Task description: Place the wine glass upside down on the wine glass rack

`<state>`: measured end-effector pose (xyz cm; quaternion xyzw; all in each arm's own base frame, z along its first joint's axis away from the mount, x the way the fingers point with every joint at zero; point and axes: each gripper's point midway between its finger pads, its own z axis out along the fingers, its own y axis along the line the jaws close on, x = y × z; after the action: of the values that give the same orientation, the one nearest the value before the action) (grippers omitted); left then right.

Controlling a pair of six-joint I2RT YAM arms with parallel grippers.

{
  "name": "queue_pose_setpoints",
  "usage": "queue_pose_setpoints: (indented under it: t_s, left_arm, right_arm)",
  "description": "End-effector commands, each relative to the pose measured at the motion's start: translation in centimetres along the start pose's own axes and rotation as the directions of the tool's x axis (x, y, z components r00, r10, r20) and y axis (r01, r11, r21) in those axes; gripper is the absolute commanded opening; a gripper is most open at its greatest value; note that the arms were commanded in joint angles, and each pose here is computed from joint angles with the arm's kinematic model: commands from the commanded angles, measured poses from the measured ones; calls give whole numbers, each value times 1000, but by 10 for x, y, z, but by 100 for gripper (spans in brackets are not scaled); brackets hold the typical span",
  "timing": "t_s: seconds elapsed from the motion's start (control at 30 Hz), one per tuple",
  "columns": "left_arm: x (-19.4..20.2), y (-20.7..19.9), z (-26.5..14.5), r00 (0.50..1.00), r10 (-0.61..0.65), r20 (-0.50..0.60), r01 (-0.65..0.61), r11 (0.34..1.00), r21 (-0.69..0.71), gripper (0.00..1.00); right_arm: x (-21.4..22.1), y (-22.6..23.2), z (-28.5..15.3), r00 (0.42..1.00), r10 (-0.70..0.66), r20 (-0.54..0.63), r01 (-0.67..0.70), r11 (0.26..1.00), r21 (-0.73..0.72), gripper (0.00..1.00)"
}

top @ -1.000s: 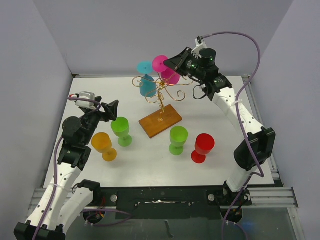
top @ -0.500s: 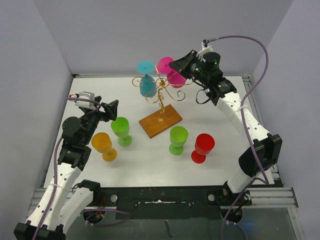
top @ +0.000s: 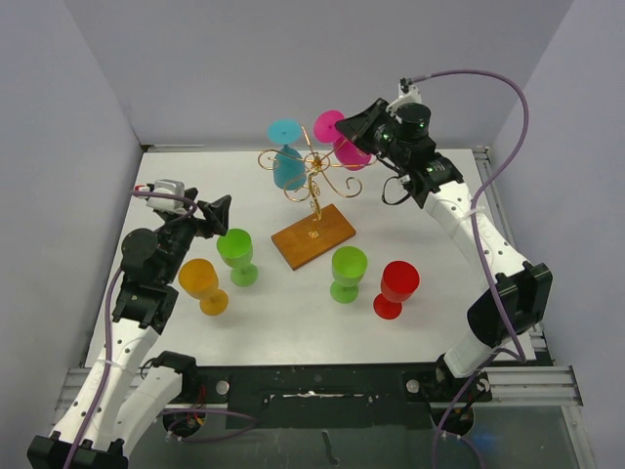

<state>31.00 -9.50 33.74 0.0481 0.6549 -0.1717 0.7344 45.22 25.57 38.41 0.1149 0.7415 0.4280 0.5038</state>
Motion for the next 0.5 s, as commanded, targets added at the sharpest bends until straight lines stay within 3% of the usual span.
queue_pose_setpoints:
  t_s: [0.0, 0.47]
  left_arm:
    - [-22, 0, -1, 997, 13, 80, -13, 1000, -2, 75]
    - [-20, 0, 1, 997, 11, 74, -11, 1000, 0, 75]
  right_arm:
    - [-31, 25, -18, 992, -49, 116, 54, 997, -46, 0]
    - [-48, 10, -15, 991, -66, 120, 71, 997, -36, 3]
